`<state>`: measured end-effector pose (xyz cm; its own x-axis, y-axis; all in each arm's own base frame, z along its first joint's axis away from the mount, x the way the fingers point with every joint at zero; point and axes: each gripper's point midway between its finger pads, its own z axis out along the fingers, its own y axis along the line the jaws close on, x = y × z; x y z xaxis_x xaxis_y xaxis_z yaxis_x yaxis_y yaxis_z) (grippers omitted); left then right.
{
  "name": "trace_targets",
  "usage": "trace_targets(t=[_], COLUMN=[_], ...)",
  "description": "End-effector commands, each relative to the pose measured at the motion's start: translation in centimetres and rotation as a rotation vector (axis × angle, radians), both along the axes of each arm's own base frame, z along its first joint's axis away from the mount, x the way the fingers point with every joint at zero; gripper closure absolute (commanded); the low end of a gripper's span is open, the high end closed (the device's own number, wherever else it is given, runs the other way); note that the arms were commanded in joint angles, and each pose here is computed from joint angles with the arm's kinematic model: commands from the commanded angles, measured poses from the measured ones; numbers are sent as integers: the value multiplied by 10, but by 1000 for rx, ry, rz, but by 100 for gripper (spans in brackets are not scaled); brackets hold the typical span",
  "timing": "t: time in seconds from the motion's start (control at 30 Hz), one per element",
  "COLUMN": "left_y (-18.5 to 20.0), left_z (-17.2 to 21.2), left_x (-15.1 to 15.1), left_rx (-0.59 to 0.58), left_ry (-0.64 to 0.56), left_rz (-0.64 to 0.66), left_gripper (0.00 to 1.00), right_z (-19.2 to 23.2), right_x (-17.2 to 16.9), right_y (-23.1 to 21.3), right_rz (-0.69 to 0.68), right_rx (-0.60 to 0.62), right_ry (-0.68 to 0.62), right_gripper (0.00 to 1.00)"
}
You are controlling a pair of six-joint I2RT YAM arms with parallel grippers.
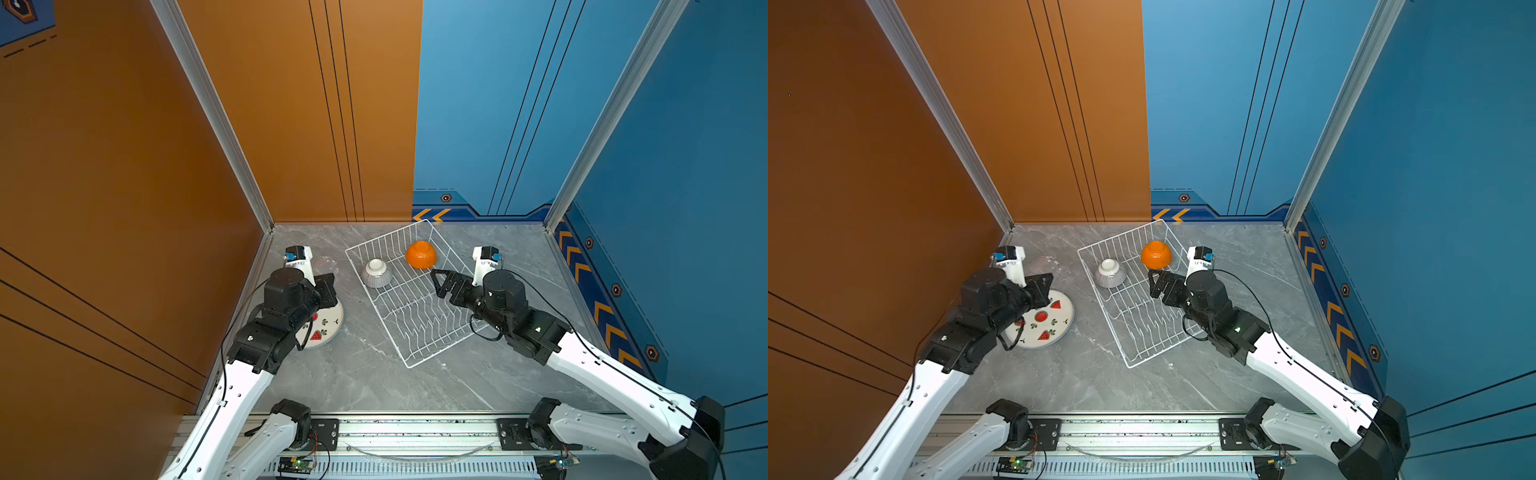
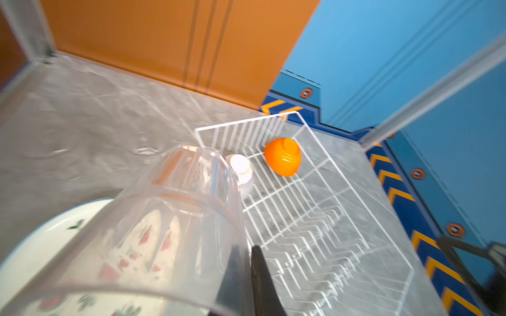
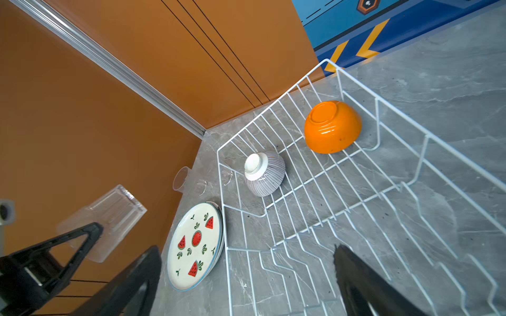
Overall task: Unload the mixed dishes from the dish rack
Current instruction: 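Carry the cup to the table corner with the left gripper while the right withdraws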
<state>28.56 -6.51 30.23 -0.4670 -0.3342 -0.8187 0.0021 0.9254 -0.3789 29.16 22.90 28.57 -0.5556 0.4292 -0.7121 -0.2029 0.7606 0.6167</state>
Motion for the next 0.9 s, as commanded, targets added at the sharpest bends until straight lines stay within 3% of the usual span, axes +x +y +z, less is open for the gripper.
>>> trace_targets(t=[0.0,0.23,0.47,0.67,0.87], left_y=[57,122,159,196,213], left_z=[-9,-22,-55,-79,-100], left_x=[-17,1,34,70,107], left_rx=[196,218,142,186,135], left_ry=[130,276,425,534,582], left_rz=[152,340,397,453,457], left_gripper=[100,100,100,100,100], right_z=[-15,-22,-20,-24,-27], right_x=[-3,-14,-27,-35,-40], right_y=[-19,-36,-66,-78,-86], right_rz=[-39,-13,-44,-56,-71], right_rx=[-90,-98,-104,-86,-87], right_ry=[-11,-16,-34,-33,-24], right_gripper=[1,1,0,0,0])
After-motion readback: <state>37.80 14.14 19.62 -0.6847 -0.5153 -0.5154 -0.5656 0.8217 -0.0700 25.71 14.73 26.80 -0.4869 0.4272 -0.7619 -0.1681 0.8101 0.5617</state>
